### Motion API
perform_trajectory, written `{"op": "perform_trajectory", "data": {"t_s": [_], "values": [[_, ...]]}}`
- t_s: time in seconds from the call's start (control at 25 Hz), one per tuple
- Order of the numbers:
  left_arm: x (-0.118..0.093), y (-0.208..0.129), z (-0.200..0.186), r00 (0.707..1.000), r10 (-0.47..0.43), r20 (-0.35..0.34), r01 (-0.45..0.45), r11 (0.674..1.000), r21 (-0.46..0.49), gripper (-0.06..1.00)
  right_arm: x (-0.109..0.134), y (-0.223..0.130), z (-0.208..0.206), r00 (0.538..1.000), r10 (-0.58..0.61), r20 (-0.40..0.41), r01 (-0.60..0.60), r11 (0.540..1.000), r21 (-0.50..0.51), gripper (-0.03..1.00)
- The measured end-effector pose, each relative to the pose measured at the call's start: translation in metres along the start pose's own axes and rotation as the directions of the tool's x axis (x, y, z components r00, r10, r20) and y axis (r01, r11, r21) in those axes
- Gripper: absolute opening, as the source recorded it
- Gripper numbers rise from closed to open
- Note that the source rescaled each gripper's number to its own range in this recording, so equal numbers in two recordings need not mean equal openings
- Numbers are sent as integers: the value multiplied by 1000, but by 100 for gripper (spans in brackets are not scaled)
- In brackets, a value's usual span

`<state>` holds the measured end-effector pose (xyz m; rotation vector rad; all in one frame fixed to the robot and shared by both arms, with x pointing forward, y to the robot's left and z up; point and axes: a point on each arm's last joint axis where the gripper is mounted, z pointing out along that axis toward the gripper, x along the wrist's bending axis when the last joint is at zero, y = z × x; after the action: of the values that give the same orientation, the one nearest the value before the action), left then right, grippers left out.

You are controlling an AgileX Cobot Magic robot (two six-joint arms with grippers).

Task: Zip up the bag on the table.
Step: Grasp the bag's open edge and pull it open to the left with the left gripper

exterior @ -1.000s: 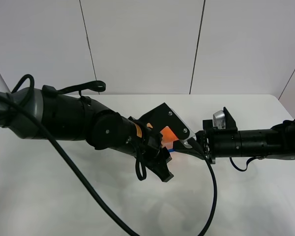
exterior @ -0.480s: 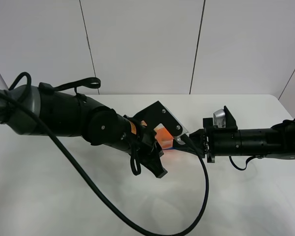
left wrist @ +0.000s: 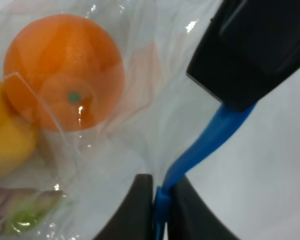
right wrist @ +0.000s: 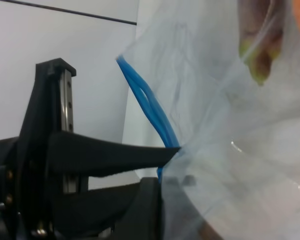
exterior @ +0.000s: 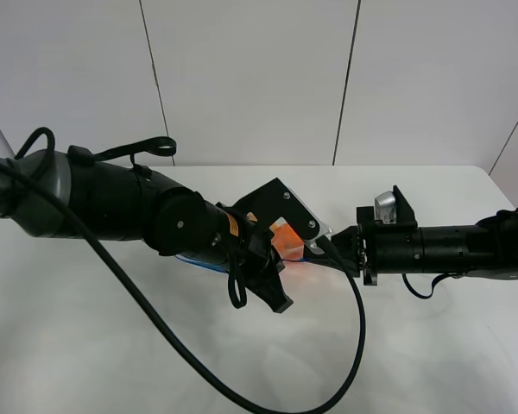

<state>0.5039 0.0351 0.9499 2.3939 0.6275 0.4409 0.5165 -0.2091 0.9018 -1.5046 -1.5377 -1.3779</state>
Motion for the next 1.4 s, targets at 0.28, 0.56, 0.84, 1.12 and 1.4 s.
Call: {"op": "perform_trajectory", "data": {"t_s": [0.28, 0.56, 0.84, 1.12, 1.4], "values": [[0, 0, 0, 1000, 0, -1, 0, 1000, -2, 0, 0, 0, 0, 1000, 1, -1, -1, 1000, -2, 0], [0, 0, 0, 1000, 10, 0, -10, 1000, -1, 0, 0, 0, 0, 1000, 1, -1, -1, 1000, -2, 0], [5, -3, 0, 999, 41, -2, -41, 999, 17, 0, -1, 0, 0, 1000, 1, 14, -1, 1000, -5, 0], [32, -22, -1, 999, -25, -29, 28, 996, 87, 0, -3, 2, 0, 999, 6, 33, -6, 1000, -19, 0], [48, -41, -2, 999, -4, -41, 10, 990, 143, 0, -5, 0, 0, 999, -3, 52, 3, 1000, -1, 0]]}}
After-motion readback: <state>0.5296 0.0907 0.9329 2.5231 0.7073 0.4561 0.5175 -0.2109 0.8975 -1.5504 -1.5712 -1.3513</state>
